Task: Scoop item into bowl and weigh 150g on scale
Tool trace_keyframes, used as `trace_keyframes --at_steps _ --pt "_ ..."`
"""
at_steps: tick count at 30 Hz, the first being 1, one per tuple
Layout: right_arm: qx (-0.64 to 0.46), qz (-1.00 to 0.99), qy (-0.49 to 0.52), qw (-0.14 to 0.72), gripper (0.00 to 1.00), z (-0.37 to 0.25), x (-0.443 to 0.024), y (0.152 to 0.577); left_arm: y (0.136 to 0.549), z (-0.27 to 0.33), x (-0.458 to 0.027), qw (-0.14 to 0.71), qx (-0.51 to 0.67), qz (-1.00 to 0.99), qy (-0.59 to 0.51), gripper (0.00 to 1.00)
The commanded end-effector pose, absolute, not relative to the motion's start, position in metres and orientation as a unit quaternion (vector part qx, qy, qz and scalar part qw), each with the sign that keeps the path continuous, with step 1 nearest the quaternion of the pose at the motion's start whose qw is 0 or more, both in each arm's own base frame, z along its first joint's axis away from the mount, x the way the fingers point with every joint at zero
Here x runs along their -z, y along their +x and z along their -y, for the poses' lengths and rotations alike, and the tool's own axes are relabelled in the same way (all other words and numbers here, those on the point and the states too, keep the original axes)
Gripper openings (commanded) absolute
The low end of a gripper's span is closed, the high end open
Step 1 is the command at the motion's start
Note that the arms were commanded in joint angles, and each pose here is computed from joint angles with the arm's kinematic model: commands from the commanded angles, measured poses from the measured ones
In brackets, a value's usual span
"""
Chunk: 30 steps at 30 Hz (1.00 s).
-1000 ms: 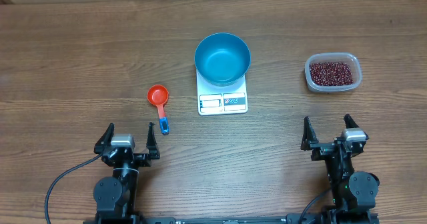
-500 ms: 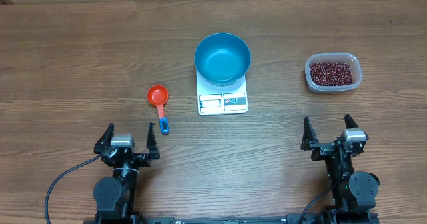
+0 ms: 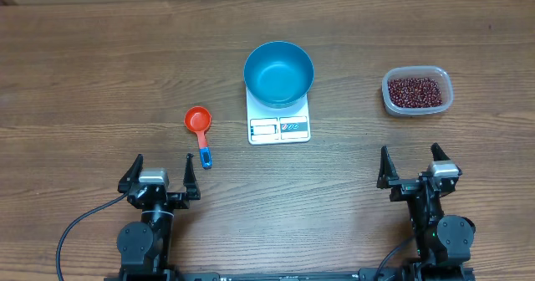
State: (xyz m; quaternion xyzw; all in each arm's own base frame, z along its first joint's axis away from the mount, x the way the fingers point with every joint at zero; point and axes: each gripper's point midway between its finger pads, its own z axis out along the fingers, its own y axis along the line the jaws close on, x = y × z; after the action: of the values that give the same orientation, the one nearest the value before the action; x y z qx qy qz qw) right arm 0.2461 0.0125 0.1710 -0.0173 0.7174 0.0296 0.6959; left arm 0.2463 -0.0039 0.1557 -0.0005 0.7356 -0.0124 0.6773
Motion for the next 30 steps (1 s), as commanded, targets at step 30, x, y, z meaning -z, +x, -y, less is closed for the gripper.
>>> trace_keyframes --at_steps 30 --pt "-0.024 -0.716 -0.015 0.698 1.00 -0.011 -0.170 0.246 0.226 0.014 -0.188 0.651 0.031 -0.758 0.023 1.00"
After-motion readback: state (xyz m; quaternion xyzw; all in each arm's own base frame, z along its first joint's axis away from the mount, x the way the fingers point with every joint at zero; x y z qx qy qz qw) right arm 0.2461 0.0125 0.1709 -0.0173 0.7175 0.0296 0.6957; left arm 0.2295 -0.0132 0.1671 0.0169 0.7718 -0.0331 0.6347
